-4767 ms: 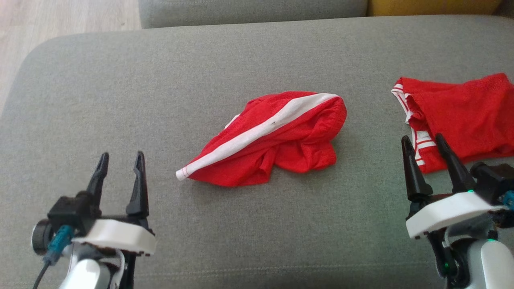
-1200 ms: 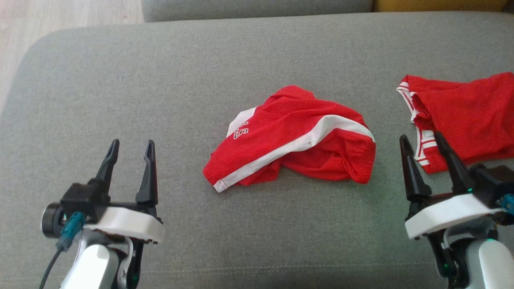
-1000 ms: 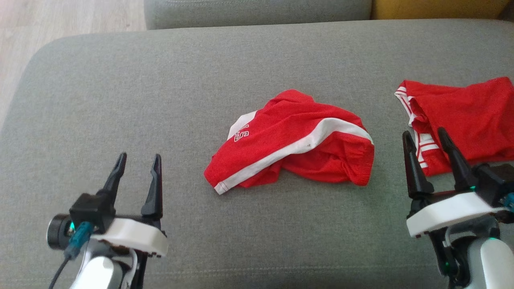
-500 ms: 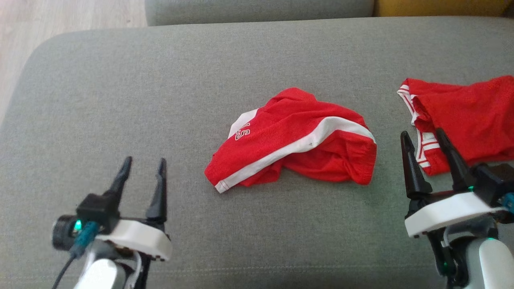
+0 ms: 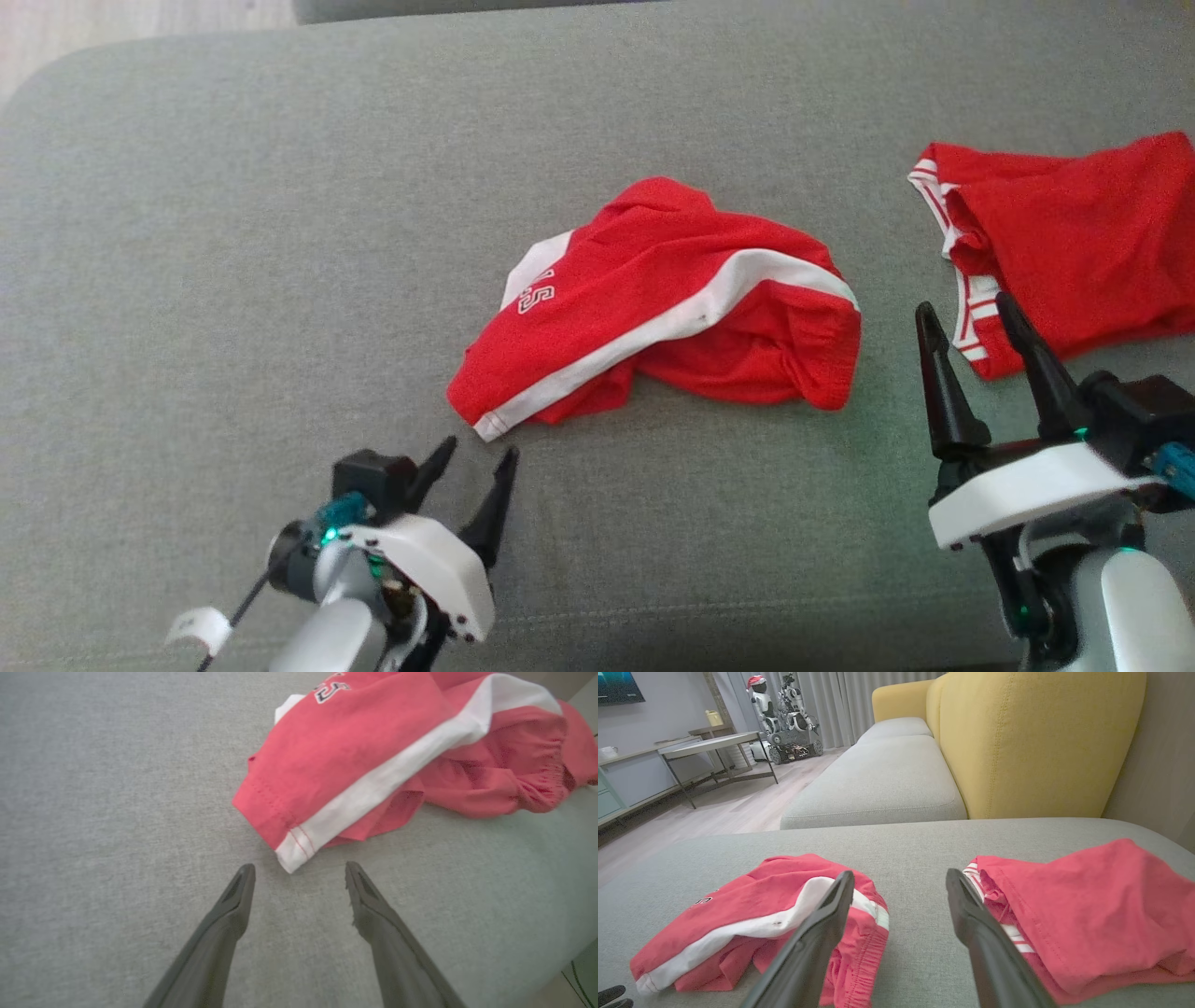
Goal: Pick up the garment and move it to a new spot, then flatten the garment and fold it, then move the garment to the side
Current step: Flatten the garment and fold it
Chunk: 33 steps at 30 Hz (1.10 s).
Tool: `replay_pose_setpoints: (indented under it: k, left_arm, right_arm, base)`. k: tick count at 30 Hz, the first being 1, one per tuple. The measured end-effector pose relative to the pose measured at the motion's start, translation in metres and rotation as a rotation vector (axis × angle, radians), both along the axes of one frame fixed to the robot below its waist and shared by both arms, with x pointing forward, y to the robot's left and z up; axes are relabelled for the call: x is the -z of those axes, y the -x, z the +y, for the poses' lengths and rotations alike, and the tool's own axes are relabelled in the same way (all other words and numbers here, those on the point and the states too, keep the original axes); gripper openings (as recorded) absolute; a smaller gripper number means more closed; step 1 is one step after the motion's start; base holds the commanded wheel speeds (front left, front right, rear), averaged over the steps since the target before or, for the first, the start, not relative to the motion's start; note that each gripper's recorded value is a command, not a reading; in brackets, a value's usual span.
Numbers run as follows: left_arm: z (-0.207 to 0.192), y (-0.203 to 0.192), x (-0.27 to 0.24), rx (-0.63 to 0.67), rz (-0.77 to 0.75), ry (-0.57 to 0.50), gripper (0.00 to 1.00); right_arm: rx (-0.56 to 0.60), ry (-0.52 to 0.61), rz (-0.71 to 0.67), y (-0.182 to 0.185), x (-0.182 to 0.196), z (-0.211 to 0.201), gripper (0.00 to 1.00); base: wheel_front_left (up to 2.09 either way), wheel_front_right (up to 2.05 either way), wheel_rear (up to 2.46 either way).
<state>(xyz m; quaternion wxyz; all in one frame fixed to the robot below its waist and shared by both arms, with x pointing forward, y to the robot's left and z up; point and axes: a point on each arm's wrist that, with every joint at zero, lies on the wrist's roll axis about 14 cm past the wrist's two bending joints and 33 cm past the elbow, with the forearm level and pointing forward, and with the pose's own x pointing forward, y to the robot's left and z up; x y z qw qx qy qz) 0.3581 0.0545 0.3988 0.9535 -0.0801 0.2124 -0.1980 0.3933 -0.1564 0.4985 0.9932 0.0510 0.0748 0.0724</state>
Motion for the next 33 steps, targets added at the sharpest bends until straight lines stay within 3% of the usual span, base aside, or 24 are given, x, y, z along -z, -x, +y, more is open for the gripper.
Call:
replay_pose_setpoints:
  k: [5,6,7,22,33]
  left_arm:
    - [-0.001,-0.014,0.007,0.001,-0.004,0.023,1.0]
    - [-0.003,-0.016,0.007,0.003,-0.008,0.032,0.74]
    - [-0.005,-0.018,0.006,0.007,-0.013,0.043,0.0]
    - [0.013,-0.024,0.0,-0.049,-0.05,0.073,0.0]
    - [0.02,-0.027,0.005,-0.067,-0.04,0.065,0.0]
  right_arm:
    - [0.022,0.003,0.009,-0.002,0.003,-0.007,1.0]
    - [0.025,0.003,0.01,-0.002,0.004,-0.008,1.0]
    - [0.027,0.004,0.012,-0.002,0.004,-0.009,1.0]
    - [0.057,-0.012,0.054,-0.009,0.019,-0.02,1.0]
    - [-0.096,-0.062,0.235,-0.038,0.068,0.021,1.0]
  base:
    - [0.0,0.0,0.0]
    - [0.0,0.0,0.0]
    - [0.0,0.0,0.0]
    - [0.0,0.0,0.0]
    - [0.0,0.0,0.0]
